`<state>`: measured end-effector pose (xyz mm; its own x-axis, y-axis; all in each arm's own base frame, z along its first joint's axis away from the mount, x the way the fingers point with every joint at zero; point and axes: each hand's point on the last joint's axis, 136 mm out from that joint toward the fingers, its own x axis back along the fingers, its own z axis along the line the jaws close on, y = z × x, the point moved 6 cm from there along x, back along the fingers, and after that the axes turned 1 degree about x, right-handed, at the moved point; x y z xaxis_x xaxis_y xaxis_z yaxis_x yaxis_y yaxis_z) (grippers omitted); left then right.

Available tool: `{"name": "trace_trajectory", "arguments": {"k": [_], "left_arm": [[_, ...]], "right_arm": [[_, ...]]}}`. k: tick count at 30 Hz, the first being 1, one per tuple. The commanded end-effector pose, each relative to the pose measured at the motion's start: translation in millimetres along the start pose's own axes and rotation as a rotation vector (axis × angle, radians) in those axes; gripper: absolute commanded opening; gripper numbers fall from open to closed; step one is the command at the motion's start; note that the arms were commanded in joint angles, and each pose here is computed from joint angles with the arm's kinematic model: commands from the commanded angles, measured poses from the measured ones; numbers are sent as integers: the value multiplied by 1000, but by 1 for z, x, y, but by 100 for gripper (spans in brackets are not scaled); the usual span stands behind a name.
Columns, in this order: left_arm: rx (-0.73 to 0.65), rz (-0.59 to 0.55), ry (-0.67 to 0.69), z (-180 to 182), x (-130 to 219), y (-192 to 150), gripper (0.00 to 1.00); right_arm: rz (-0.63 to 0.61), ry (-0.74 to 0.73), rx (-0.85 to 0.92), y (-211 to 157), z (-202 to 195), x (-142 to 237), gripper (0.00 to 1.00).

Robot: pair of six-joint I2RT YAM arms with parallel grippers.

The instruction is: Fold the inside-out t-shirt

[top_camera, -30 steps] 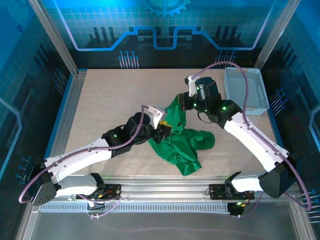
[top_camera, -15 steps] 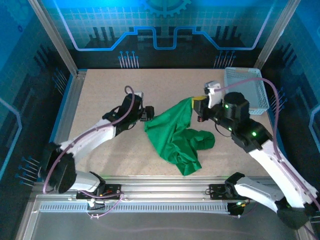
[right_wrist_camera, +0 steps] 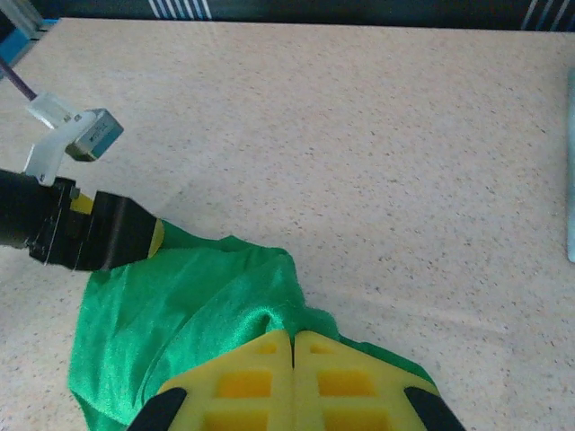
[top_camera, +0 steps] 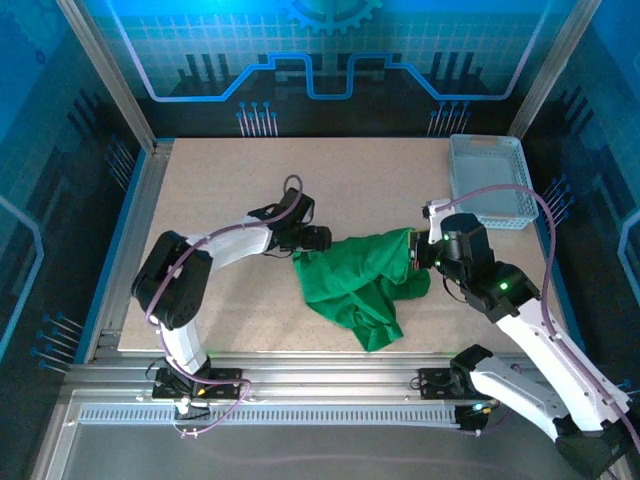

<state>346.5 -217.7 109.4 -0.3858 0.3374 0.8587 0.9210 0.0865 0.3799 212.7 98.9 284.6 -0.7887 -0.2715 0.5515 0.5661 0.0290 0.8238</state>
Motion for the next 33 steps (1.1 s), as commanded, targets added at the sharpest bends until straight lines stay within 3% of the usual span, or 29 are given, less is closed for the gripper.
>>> {"name": "trace_trajectory", "arguments": {"k": [1,4,8,12,16,19,21,23,27,33], "left_arm": [[23,78,-3,-3,-17,-8,65],[24,83,27,1,-23,-7,44],[61,32,32,11,-9,13,0],[116,-157,40,28,60,67,0],[154,-523,35,39,204,122,0],[109,-817,-21,22,318,129,0],[71,-931,-80,9,370,124,0],[44,-972,-135,0,397,117,0],[-44,-873,-215,-24,375,105,0],[-148,-589,-318,-70,260,68,0]], "right_arm": [[3,-46,-42,-1,-7,-5,0],[-4,-25,-39,5,-3,-11,0],[-21,8,-28,21,5,-20,0],[-60,82,-8,57,23,-27,0],[-163,190,16,115,47,-17,0],[-272,256,25,158,62,0,0],[-328,275,28,179,67,10,0],[-354,269,29,191,68,12,0],[-319,198,1,183,53,-9,0],[-106,138,-107,115,16,-77,0]]}}
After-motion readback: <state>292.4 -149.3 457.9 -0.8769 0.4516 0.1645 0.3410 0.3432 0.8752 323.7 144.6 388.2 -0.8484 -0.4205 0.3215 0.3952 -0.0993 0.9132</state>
